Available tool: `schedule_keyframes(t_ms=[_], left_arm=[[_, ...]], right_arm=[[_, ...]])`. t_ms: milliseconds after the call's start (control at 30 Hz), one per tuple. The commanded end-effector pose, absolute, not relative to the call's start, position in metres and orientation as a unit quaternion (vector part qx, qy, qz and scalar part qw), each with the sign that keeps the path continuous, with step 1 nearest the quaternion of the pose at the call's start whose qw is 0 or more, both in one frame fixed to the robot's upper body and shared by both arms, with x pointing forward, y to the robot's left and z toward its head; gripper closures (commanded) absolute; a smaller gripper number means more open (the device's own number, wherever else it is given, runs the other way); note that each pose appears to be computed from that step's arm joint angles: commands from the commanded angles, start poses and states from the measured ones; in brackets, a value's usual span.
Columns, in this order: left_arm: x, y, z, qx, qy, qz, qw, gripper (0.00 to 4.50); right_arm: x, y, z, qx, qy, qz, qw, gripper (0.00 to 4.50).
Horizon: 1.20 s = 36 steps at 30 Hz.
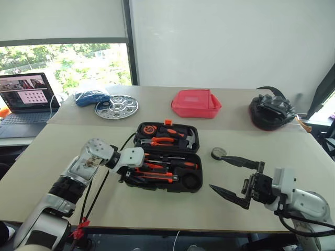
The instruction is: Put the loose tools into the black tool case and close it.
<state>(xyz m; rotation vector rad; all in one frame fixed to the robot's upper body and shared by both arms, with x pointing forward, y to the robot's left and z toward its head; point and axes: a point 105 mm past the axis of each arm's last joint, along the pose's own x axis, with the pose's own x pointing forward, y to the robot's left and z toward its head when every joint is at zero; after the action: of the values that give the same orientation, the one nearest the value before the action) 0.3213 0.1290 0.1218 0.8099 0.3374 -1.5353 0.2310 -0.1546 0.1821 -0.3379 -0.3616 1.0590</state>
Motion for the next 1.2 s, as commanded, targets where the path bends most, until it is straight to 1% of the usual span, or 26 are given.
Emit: schedule_keyframes(t_ms=[33,100,200,367,433,467,500,533,600,733,767,900,1200], left_arm=[[0.322,0.125,0.126,0.35,0.135,-0.678,0.632,1.47],[0.322,0.12,0.136,0.333,0.108,-0.683,0.641,0.73],[0.323,0.119,0.152,0.314,0.086,-0.685,0.652,0.73],[0.324,0.123,0.189,0.256,0.042,-0.685,0.681,0.73],[0.329,0.13,0.193,0.263,0.04,-0.67,0.693,1.25],[0.329,0.135,0.19,0.269,0.045,-0.669,0.691,1.41],[0.328,0.137,0.187,0.273,0.051,-0.669,0.689,1.85],[0.325,0.139,0.183,0.272,0.058,-0.672,0.687,2.17],[0.318,0.138,0.177,0.26,0.063,-0.684,0.679,2.94],[0.319,0.136,0.158,0.266,0.077,-0.671,0.687,4.37],[0.319,0.136,0.152,0.271,0.08,-0.669,0.687,4.46],[0.32,0.134,0.135,0.278,0.097,-0.657,0.694,4.46],[0.32,0.132,0.105,0.3,0.143,-0.644,0.689,4.46]], right_arm=[[0.231,-0.154,0.188,-0.168,-0.182,0.497,0.832,0.0],[0.232,-0.155,0.187,-0.168,-0.181,0.497,0.832,0.0],[0.232,-0.155,0.186,-0.168,-0.18,0.497,0.832,0.0],[0.233,-0.156,0.184,-0.167,-0.178,0.498,0.832,0.0],[0.233,-0.155,0.183,-0.166,-0.178,0.498,0.832,0.0],[0.234,-0.155,0.183,-0.166,-0.178,0.499,0.832,0.0],[0.234,-0.155,0.183,-0.165,-0.178,0.499,0.832,0.0],[0.234,-0.155,0.182,-0.165,-0.178,0.499,0.832,0.0],[0.234,-0.154,0.182,-0.164,-0.178,0.499,0.832,0.0],[0.234,-0.154,0.18,-0.163,-0.177,0.498,0.833,0.0],[0.234,-0.154,0.18,-0.163,-0.176,0.498,0.833,0.0],[0.233,-0.155,0.179,-0.164,-0.175,0.498,0.834,0.0],[0.233,-0.155,0.178,-0.163,-0.174,0.499,0.833,0.0]])
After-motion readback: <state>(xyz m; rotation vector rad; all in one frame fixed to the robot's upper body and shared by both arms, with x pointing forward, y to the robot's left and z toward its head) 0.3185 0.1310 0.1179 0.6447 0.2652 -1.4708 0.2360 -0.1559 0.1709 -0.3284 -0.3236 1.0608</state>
